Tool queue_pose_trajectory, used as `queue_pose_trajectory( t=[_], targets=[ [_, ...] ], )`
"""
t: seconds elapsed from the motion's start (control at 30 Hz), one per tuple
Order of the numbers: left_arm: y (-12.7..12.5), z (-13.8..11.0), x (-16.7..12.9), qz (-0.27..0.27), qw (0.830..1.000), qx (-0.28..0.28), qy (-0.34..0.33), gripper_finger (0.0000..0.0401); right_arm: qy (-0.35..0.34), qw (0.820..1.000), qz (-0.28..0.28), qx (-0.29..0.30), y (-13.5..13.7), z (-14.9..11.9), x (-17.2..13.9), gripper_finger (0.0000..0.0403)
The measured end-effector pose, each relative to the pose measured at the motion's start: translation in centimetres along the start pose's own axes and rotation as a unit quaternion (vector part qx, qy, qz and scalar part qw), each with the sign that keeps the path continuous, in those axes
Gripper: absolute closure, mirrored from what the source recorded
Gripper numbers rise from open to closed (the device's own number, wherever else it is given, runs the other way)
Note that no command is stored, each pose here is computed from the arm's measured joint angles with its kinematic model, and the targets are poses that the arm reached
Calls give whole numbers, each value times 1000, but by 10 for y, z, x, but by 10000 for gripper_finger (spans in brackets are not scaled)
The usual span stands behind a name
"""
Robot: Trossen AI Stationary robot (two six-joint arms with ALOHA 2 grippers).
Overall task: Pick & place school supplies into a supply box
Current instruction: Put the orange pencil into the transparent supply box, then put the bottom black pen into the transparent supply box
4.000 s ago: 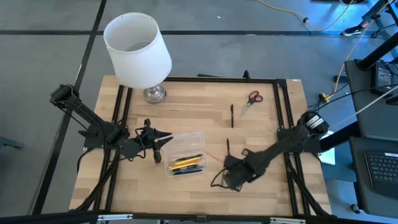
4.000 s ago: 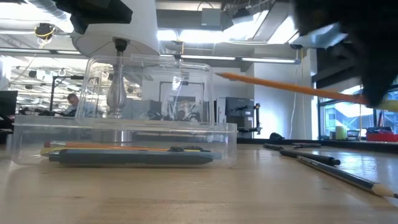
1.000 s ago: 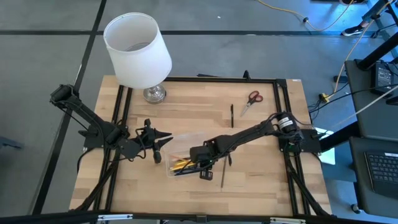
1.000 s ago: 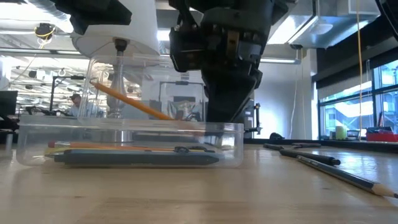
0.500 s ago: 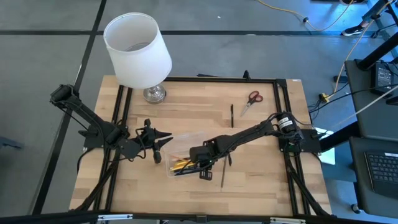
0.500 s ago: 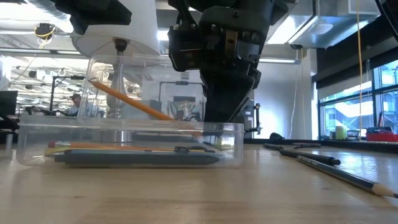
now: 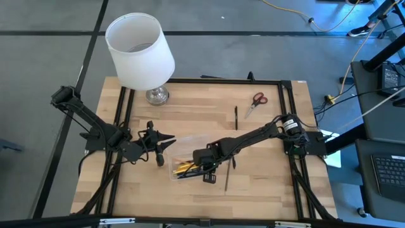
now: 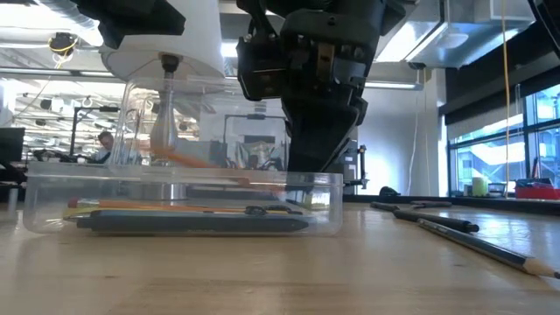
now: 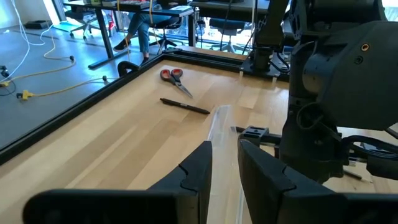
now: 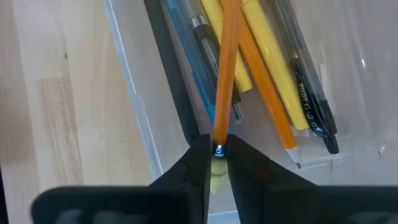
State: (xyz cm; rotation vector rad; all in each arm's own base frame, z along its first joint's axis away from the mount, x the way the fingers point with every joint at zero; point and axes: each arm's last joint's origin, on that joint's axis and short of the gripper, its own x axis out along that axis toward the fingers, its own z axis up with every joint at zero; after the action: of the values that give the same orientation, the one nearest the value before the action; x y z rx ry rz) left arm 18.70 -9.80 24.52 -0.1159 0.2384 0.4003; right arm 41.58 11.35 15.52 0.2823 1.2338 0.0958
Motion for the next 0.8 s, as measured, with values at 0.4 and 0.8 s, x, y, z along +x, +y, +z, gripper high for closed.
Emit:
queue_pose_trajectory(
  t=[0.4, 0.8],
  targets=[
    [0, 0, 0, 0, 1000, 0, 0, 329, 0, 1000, 0, 1, 0, 0, 0, 329],
    [0, 0, 0, 0, 1000, 0, 0, 329, 7, 1000, -3, -24, 12, 16, -27, 329]
  ],
)
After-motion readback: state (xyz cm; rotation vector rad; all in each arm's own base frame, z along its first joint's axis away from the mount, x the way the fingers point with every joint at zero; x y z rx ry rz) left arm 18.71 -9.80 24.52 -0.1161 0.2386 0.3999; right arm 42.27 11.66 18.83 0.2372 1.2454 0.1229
